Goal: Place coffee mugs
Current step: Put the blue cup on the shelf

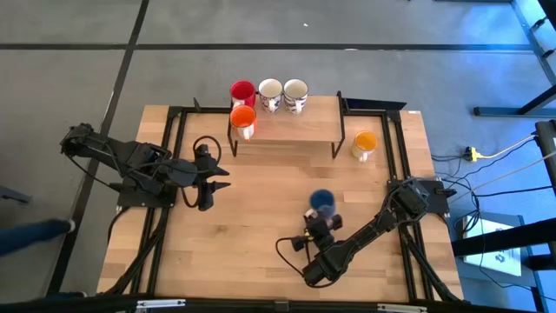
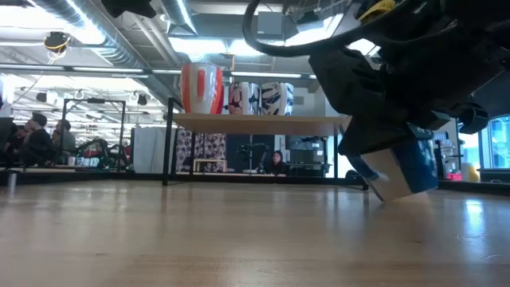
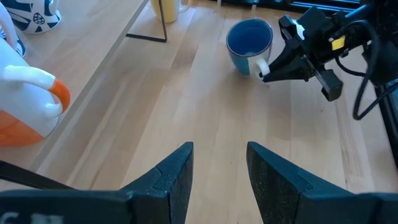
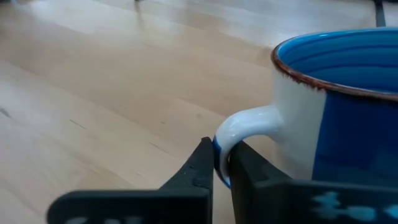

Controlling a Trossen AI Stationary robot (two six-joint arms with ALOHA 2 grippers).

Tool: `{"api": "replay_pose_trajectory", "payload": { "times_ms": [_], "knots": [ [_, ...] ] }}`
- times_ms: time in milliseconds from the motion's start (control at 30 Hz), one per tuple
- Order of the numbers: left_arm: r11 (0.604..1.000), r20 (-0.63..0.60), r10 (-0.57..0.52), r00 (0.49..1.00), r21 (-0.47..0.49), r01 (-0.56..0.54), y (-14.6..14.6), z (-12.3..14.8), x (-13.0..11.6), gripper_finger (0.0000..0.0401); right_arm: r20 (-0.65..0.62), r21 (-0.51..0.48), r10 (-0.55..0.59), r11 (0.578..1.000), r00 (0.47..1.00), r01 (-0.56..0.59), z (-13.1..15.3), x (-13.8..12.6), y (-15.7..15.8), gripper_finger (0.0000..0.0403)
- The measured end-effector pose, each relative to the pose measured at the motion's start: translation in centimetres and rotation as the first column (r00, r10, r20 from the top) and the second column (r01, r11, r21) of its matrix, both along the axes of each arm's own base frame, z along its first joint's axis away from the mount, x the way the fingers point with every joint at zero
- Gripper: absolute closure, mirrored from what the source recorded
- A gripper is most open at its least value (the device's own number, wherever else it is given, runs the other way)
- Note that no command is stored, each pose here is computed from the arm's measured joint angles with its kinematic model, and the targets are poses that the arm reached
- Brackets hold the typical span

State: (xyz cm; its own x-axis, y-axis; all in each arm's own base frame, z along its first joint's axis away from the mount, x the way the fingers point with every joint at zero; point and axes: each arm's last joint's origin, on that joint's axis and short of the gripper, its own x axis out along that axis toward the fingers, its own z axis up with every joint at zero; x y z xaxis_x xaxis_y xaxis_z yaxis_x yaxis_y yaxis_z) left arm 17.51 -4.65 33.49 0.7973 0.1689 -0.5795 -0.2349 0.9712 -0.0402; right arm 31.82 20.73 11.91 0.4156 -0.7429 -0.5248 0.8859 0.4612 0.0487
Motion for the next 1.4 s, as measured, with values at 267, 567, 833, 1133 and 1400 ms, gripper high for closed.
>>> {"api": "replay_pose_trajectory", "payload": {
  "times_ms": [267,567,833,1133,1400],
  "knots": [
    [1.0,0.001,0.001,1.0,0.0,-0.001,0.0,0.0,0.0,0.0257,0.043,-0.028,0.08,0.997,0.996,-0.078,0.0,0.5,1.0,0.0394],
    [1.0,0.001,0.002,1.0,0.0,-0.002,0.0,0.0,0.0,0.0257,0.078,-0.027,0.254,0.967,0.964,-0.253,0.2,2.9,2.6,0.0397],
    [1.0,0.01,0.002,1.0,-0.005,-0.002,0.0,0.1,0.1,0.0257,0.095,0.011,0.348,0.936,0.933,-0.351,0.6,4.4,3.1,0.0397],
    [0.999,0.003,-0.025,1.0,-0.025,0.026,-0.1,0.1,0.1,0.0257,0.083,-0.005,0.42,0.907,0.904,-0.421,1.0,5.1,3.4,0.0396],
    [0.994,-0.01,-0.085,0.996,-0.073,0.084,-0.3,0.0,0.0,0.0257,0.029,-0.043,0.538,0.842,0.842,-0.537,1.6,6.6,3.1,0.0396]
  ]
}}
